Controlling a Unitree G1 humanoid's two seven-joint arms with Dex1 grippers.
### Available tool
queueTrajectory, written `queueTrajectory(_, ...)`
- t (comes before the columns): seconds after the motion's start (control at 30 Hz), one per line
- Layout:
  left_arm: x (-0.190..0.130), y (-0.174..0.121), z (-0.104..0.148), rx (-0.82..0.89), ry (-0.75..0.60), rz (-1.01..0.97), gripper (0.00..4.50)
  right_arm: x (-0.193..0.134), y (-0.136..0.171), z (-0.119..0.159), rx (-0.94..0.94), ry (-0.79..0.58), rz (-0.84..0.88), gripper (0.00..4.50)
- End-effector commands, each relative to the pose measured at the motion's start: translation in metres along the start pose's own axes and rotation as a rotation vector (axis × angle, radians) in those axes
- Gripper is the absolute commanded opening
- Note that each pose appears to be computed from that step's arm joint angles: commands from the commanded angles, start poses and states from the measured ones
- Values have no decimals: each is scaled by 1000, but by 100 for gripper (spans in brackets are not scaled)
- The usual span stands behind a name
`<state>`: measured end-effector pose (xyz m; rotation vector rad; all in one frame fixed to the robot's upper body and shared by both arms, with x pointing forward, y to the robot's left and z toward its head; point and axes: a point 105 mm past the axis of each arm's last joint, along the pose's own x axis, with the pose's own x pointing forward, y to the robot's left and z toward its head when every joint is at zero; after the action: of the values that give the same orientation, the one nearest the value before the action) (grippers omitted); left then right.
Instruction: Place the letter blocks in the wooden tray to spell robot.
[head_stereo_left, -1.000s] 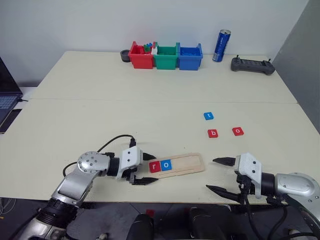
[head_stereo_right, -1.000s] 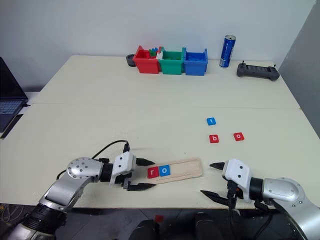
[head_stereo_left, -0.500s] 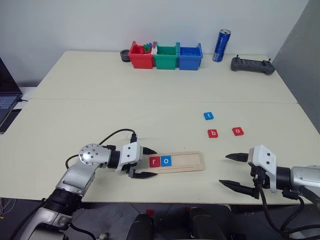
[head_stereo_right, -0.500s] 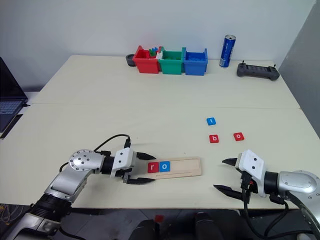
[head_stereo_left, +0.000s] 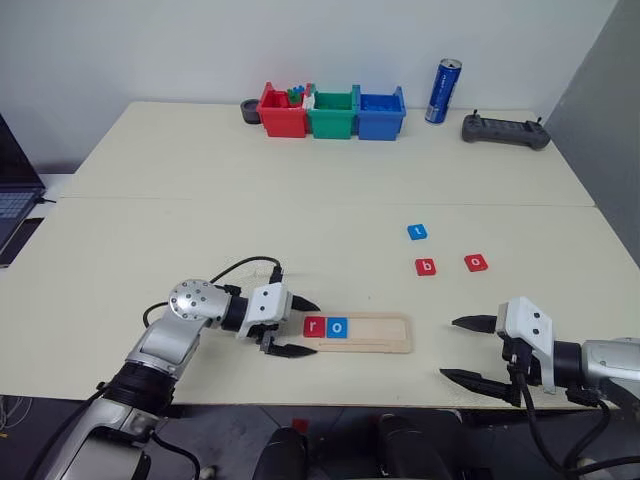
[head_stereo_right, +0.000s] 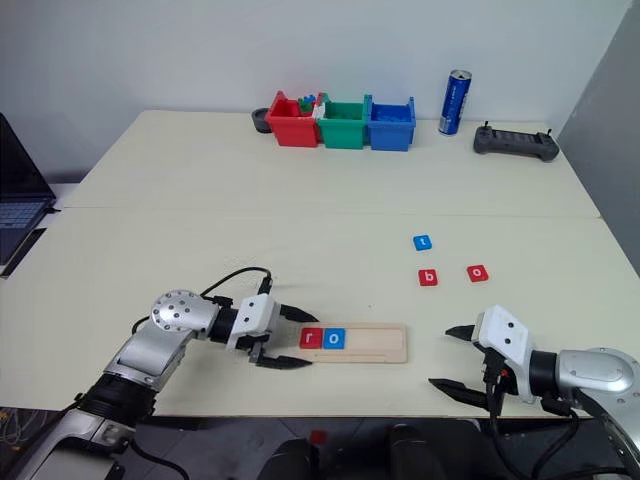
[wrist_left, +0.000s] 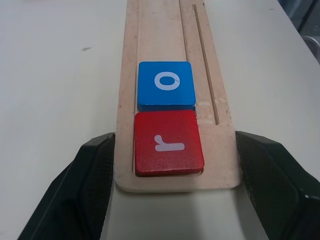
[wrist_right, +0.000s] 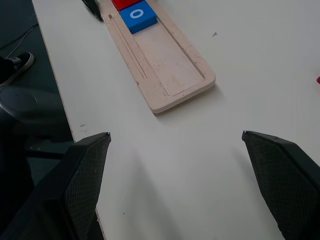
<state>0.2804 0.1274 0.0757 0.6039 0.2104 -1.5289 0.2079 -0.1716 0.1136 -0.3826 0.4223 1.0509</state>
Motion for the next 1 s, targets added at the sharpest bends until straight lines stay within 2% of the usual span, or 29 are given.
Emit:
queueTrajectory(0.03, 1, -2, 1, 0, 0, -37, 412, -2, 4, 7, -38, -24, 2, 450)
queueTrajectory(0.1, 0, -2, 2, -8, -3, -43, 449, -1, 5, 7, -36, -25, 3, 450)
queueTrajectory(0.4, -12, -3, 3, 20, 22, -19, 449, -1, 7, 5, -34, -17, 18, 450)
queueTrajectory(0.7, -35, 10, 25, 37, -14, 117, 449, -3, 0, 13, -27, -41, 5, 450)
queueTrajectory(0.87, -54, 12, 26, 10, -17, 176, 449, 2, -22, 32, -18, -154, -117, 450)
queueTrajectory(1.0, -69, 13, 26, -41, -33, 219, 449, 15, -56, 31, -37, -159, -303, 450)
